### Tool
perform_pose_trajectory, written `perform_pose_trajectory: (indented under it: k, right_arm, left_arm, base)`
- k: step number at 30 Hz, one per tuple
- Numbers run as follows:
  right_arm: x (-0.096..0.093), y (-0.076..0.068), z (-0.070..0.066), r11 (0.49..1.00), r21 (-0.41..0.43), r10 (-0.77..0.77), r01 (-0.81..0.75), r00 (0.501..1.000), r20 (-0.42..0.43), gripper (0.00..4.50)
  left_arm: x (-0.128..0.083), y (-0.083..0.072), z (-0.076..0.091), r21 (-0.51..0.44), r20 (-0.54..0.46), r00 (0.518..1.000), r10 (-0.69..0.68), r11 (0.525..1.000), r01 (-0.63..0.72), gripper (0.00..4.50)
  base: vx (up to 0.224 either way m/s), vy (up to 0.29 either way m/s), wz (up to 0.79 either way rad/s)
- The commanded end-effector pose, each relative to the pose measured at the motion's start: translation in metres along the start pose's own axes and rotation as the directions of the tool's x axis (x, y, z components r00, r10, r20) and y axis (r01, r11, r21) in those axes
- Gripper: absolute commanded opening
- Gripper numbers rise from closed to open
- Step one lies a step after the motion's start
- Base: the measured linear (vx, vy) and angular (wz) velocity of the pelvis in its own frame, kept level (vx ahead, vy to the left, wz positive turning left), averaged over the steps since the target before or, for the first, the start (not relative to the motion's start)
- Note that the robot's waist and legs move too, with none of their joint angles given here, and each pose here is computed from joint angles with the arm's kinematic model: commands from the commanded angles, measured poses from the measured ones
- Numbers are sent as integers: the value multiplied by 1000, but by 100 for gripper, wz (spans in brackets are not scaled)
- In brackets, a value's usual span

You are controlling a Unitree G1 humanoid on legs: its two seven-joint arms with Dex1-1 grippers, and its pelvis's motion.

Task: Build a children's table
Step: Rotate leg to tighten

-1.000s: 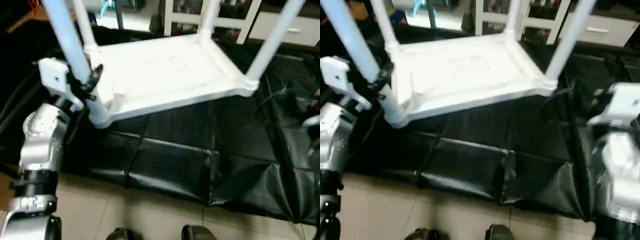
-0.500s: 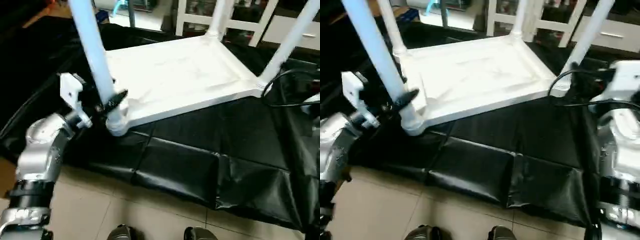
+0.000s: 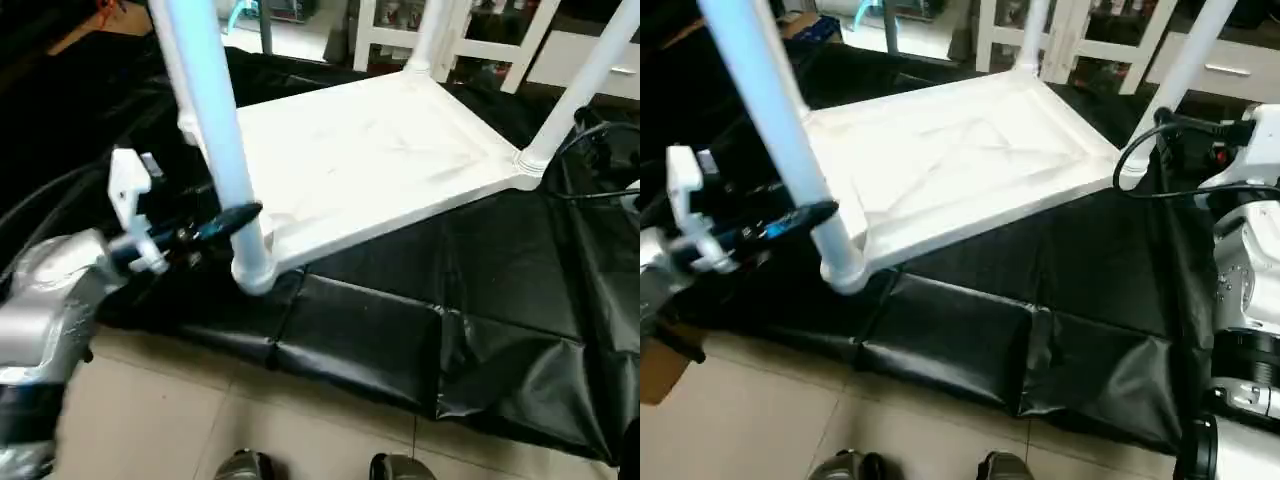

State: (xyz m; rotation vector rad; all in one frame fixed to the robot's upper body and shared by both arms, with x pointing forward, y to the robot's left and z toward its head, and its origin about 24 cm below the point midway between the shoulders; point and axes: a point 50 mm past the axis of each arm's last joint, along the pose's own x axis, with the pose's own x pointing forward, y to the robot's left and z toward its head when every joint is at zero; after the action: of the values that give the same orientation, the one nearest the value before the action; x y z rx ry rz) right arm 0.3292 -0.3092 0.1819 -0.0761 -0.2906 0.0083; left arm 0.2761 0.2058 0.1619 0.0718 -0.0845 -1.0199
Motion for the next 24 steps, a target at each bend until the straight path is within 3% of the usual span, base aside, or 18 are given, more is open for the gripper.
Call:
perform_pose_trajectory:
  k: [1,5,9,10,14,17,21,24]
  right_arm:
    - [-1,-2,0,1000,2,1,-1,1000,10,450]
    - [0,4,-5,1000,16,20,-20,1000,5,450]
    - [1,10,-9,999,10,35,-35,999,3,450]
    - [1,9,-7,1000,-14,26,-25,1000,14,450]
    - [1,3,0,1000,-19,-9,10,999,54,450]
    - [-2,-10,8,998,-24,-58,61,993,100,450]
    - [0,-25,9,990,-45,-131,134,989,67,450]
    - [9,-27,10,996,-39,-85,86,996,30,450]
  left_arm:
    - [2,-17,-1,-91,-9,993,-120,989,119,185]
    - [14,-26,6,-116,71,990,-123,985,131,184]
    - [20,-23,2,-84,71,996,-58,994,64,184]
    - [17,-15,-7,-39,13,1000,20,999,-20,184]
    - [6,-6,-11,-23,-19,995,96,995,-97,184]
    - [-15,11,-14,56,-75,970,231,972,-227,184]
    - [-36,25,-16,136,-109,937,331,939,-315,183]
    - [-44,29,-16,124,-99,944,314,945,-302,183]
  base:
    - [0,0,0]
    - [0,0,0]
    - [0,0,0]
    - [0,0,0]
    - [0,0,0]
    - [0,0,0]
    - [0,0,0]
    - [0,0,0]
